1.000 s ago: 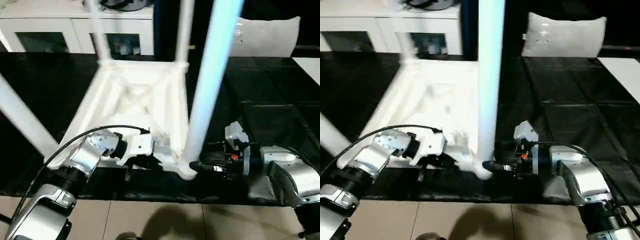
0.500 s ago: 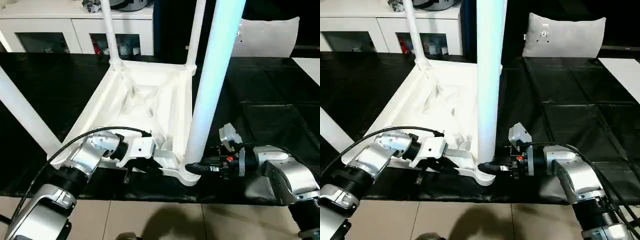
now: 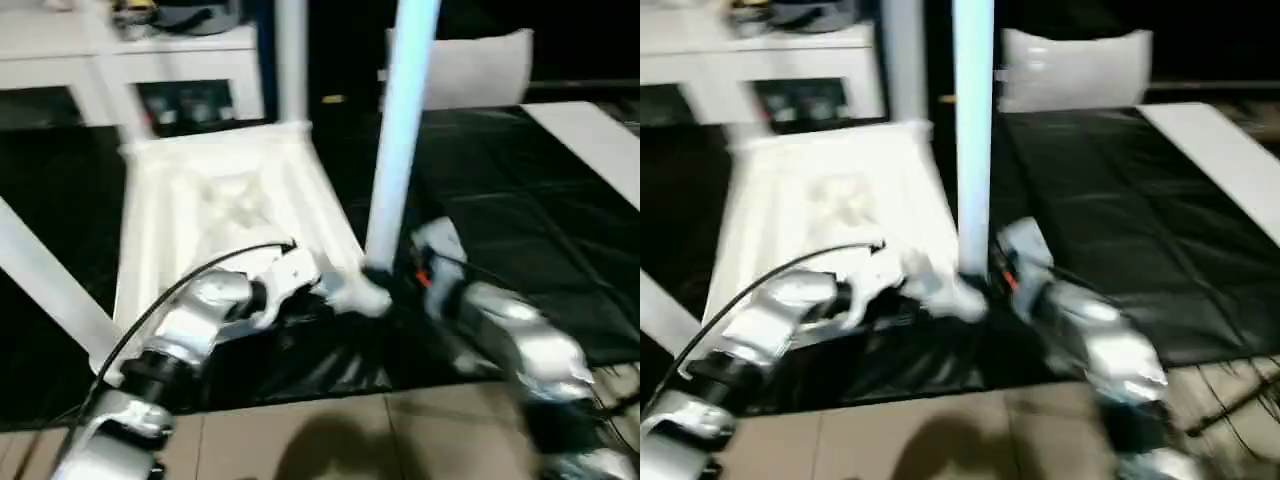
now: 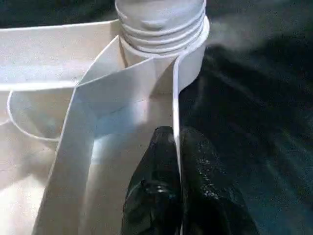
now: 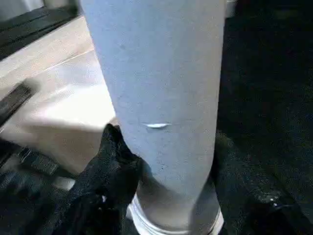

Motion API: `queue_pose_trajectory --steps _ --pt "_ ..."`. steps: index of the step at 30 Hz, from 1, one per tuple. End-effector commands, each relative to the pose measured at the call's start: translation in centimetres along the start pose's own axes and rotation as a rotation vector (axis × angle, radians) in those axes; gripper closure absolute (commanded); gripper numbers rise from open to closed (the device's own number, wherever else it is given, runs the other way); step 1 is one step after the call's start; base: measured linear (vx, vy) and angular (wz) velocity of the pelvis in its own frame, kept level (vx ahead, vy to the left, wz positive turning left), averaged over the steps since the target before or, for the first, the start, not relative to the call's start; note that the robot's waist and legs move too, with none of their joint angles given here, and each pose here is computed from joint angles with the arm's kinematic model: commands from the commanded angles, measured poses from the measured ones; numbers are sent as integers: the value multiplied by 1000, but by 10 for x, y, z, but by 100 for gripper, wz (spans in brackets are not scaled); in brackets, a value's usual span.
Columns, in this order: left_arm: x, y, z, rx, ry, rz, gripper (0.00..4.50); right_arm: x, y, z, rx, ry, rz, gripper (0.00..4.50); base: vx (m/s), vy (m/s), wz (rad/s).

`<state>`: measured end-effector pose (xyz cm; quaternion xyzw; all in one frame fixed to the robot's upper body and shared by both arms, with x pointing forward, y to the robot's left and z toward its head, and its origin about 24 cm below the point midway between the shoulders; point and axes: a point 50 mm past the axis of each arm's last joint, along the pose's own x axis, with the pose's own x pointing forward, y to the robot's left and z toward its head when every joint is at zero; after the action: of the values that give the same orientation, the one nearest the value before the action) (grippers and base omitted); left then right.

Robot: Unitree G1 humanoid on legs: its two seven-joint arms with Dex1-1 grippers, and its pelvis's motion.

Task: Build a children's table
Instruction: Rotate leg to tighten

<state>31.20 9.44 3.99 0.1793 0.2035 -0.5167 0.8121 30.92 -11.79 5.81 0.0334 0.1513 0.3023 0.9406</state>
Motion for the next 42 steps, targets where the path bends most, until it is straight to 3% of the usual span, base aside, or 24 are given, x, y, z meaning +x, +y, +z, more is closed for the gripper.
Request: queue_pose_trajectory --steps 1,4,9,15,20,25,28,34,42 --pt "16 -15 15 -1 -34 -39 450 15 12 -3 22 14 -19 249 0 0 0" --pt "15 -14 15 -1 -27 -26 450 15 13 0 13 -5 -34 181 0 0 0" --pt "8 -12 6 28 6 -28 450 1 7 0 -1 -46 25 142 0 0 0" --pt "-3 -11 -5 98 30 -90 450 -30 -13 0 -65 -78 120 102 0 0 0" --pt "-12 -10 -12 217 74 -227 450 -58 -29 5 -153 -27 289 51 0 0 0" --pt "-18 -17 -13 307 84 -392 450 -68 -32 7 -234 57 424 12 0 0 0" --pt "-20 -20 -13 341 97 -461 450 -71 -29 5 -234 96 535 12 0 0 0" --pt "-24 -27 -13 411 114 -595 450 -72 -18 5 -206 123 723 63 0 0 0" --pt "-27 -28 -11 445 110 -656 450 -71 -12 -2 -178 176 834 137 0 0 0"
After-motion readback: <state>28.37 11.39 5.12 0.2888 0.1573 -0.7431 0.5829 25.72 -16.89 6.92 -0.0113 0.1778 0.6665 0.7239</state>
